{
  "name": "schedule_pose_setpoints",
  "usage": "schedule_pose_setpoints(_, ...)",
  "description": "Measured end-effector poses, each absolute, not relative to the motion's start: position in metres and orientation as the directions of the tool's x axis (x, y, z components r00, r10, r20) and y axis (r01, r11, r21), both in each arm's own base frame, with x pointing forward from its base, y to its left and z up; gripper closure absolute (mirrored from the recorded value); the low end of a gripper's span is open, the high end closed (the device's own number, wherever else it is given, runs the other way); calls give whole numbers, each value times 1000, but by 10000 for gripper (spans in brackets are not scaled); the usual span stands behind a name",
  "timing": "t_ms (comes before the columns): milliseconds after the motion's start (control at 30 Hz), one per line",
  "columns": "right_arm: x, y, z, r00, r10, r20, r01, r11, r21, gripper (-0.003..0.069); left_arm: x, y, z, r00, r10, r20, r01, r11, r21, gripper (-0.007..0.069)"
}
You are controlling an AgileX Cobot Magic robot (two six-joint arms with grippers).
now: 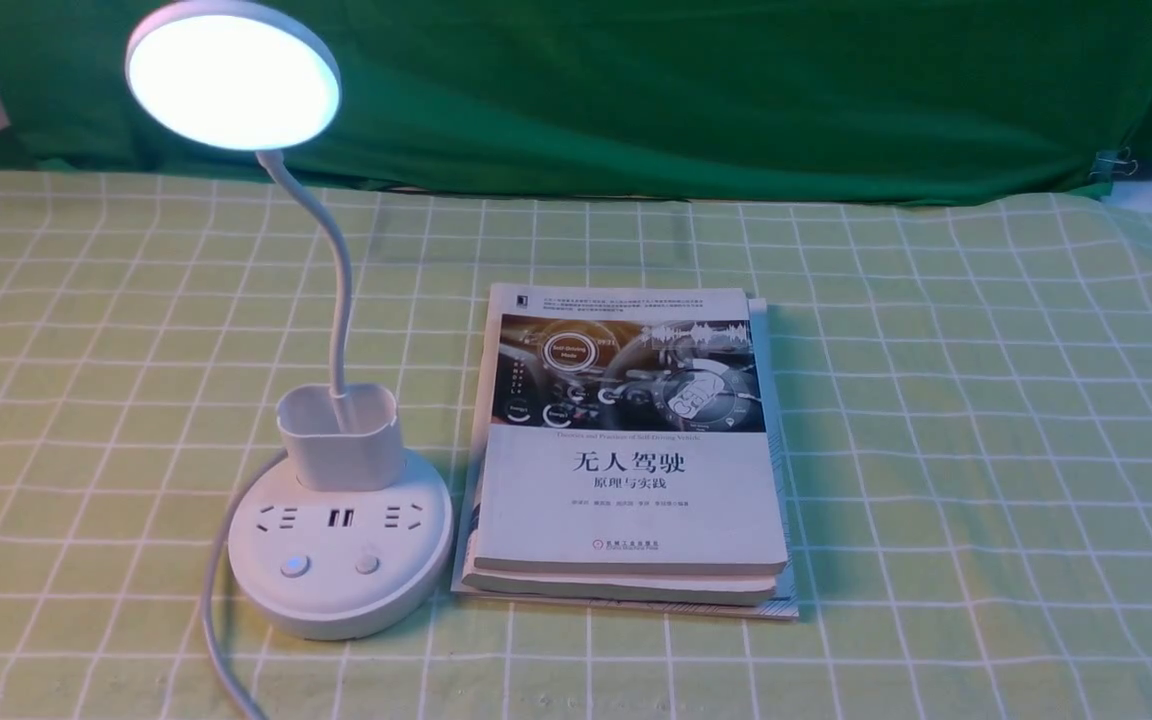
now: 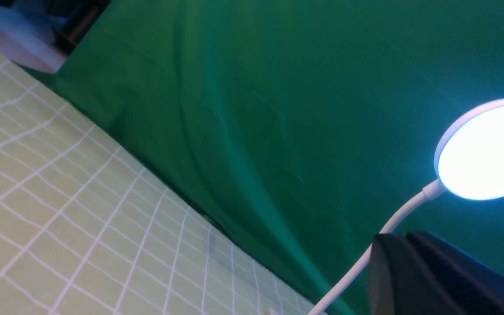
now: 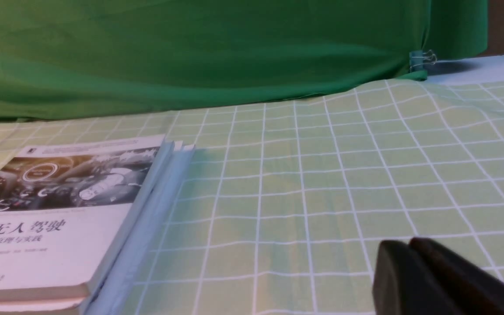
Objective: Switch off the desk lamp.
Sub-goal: Use the left arm to press the button switch on the lamp holder
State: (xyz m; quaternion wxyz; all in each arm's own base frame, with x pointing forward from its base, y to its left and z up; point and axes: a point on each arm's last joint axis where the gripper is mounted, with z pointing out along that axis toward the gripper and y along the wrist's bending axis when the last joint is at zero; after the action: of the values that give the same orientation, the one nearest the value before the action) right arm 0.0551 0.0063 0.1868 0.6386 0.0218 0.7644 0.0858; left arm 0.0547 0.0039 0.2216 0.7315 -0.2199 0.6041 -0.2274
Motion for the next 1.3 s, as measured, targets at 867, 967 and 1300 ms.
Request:
schedule_pose_setpoints(867, 55, 6, 187, -184, 143, -972, -76, 984, 159, 630, 237, -106, 249, -873, 357, -334, 420, 896, -141, 620)
schedule_pose_setpoints(967, 55, 6, 187, -184, 142, -973, -76, 984, 158, 630, 251, -114, 239, -879, 381, -288, 429, 894, -127, 620)
schedule_pose_setpoints(1300, 55, 6, 187, -185, 143, -972, -76, 984, 159, 630, 283, -126, 204, -900, 394, -187, 418, 902, -112, 620)
